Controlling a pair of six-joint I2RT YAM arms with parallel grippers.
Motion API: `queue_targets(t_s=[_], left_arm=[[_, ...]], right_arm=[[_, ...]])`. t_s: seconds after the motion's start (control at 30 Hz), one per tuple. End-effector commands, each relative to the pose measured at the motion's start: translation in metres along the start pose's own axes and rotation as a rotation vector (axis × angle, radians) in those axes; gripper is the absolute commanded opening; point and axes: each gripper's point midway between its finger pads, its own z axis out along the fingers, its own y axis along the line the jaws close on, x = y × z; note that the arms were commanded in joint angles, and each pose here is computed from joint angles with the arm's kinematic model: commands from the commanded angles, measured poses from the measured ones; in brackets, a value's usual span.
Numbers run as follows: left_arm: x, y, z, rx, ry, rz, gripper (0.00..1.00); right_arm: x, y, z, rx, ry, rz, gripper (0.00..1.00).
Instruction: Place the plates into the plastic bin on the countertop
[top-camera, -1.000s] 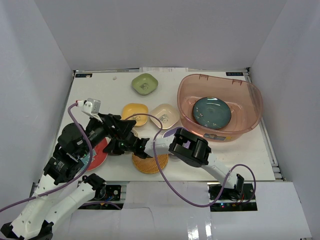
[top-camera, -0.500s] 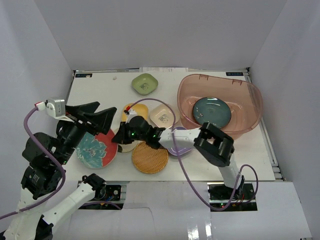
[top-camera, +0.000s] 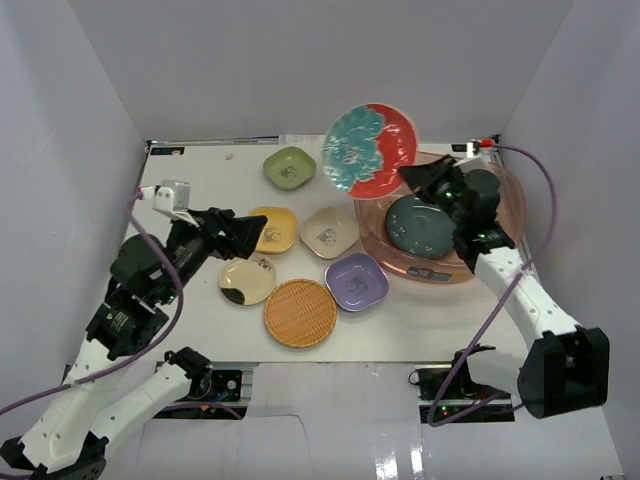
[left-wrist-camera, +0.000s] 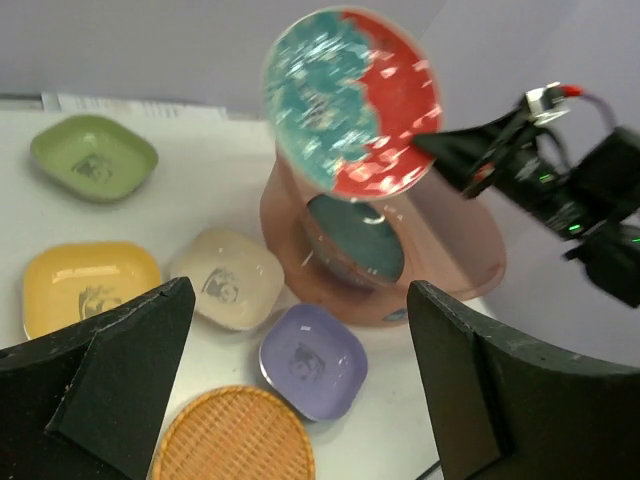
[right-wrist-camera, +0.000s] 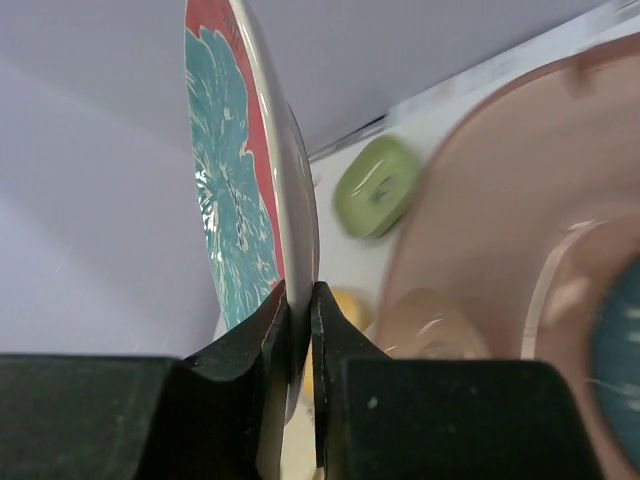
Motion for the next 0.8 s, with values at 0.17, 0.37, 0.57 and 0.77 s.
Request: queue_targets(t_s=[0.17,0.37,0.57,0.77], left_arm=[[0.083,0.056,0.026,-0.218,0.185,-0.047,0.98],[0.127,0.093,0.019,-0.409,0.270,-0.112,0.98],[0.184,0.092,0.007,-0.370,0.453,-0.169,0.97],[0.249,0.078,-0.035,-0.321,0.742,-0.301,0.93]], right_arm=[[-0.093,-0.073,-0.081,0.107,-0.183,0.005,0.08],[-0.096,-0.140,-0.099,0.286,-0.162,0.011,0.08],[-0.067,-0.178,-0.092,0.350,-0.055,0.031,0.08],[-0.046,-0.191,-0.085,0.326,0.039,0.066,0.09]])
